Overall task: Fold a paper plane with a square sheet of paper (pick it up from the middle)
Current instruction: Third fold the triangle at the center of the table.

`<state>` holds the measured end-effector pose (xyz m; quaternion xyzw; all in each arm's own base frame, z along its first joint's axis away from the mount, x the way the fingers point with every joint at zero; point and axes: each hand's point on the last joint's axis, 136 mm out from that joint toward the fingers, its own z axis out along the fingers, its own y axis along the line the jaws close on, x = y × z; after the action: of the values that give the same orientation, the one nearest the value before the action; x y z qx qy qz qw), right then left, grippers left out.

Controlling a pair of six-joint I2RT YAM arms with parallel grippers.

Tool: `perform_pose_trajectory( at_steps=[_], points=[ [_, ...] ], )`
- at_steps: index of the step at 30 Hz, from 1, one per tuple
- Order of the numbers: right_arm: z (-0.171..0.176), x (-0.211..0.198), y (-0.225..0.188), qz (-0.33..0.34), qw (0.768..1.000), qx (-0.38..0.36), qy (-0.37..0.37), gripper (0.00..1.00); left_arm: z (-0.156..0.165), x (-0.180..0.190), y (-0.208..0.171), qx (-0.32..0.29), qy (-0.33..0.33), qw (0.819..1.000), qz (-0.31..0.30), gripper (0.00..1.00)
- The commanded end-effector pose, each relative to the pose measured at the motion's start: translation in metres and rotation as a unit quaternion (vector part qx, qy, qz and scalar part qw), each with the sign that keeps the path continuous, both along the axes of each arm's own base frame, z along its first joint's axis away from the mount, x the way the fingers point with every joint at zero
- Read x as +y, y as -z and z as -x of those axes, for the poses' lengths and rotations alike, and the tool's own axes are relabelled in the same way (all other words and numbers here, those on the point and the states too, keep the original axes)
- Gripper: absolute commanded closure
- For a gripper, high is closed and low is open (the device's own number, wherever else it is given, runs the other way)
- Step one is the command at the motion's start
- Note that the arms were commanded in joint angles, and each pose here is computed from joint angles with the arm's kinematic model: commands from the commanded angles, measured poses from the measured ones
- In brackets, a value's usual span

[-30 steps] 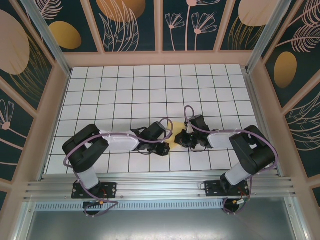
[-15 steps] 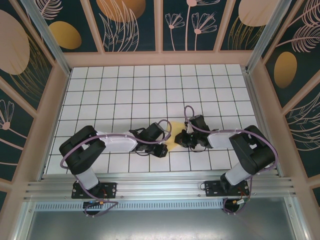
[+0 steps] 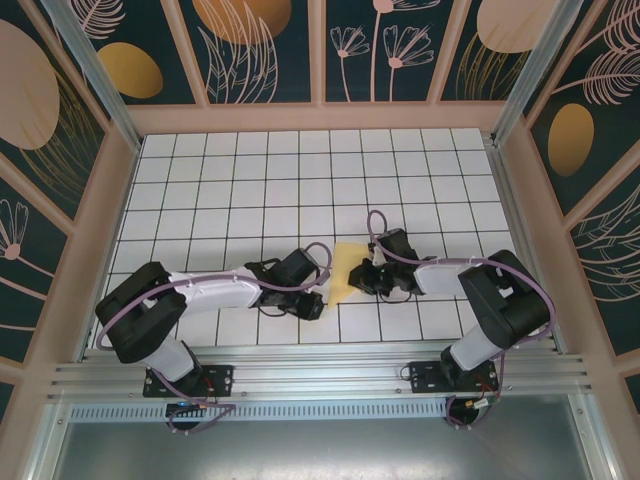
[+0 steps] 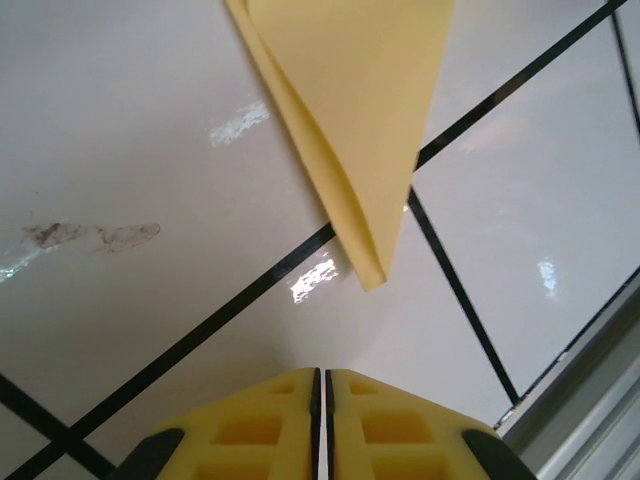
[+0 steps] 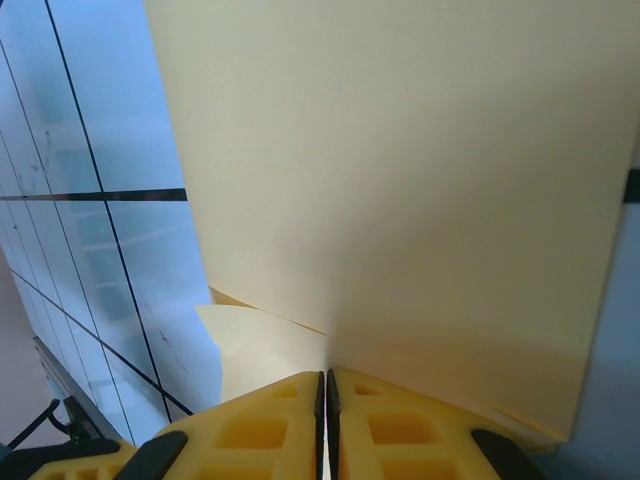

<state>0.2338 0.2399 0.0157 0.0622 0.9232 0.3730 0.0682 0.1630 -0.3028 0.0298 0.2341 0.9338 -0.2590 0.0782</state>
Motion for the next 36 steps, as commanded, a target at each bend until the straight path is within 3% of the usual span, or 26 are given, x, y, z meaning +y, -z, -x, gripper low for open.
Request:
perform_pose_trajectory(
  at_steps=[1,6,12,18,28,36],
  points=[
    [-0.013,-0.001,-0.012,0.021,0.999,-0.046,0.000,0.84,-0.020,-0.018,-0.038,-0.037,-0.024,0.998,0.052,0.88],
    [-0.032,-0.022,-0.059,0.036,0.992,-0.111,0.047,0.74,-0.051,-0.040,-0.073,-0.086,-0.061,0.989,0.103,0.86],
    [-0.028,-0.066,-0.057,0.044,0.987,-0.108,0.111,0.59,-0.081,-0.059,-0.076,-0.099,-0.087,0.984,0.120,0.87],
    [-0.020,-0.060,-0.048,0.018,0.992,-0.088,0.094,0.57,-0.088,-0.073,-0.046,-0.072,-0.080,0.989,0.102,0.92],
    [-0.019,-0.042,-0.036,-0.007,0.996,-0.066,0.062,0.55,-0.094,-0.052,-0.010,-0.074,-0.103,0.991,0.035,0.97],
    [-0.019,-0.028,-0.031,-0.016,0.997,-0.058,0.040,0.55,-0.092,-0.050,0.001,-0.068,-0.100,0.992,0.022,0.99]
  ],
)
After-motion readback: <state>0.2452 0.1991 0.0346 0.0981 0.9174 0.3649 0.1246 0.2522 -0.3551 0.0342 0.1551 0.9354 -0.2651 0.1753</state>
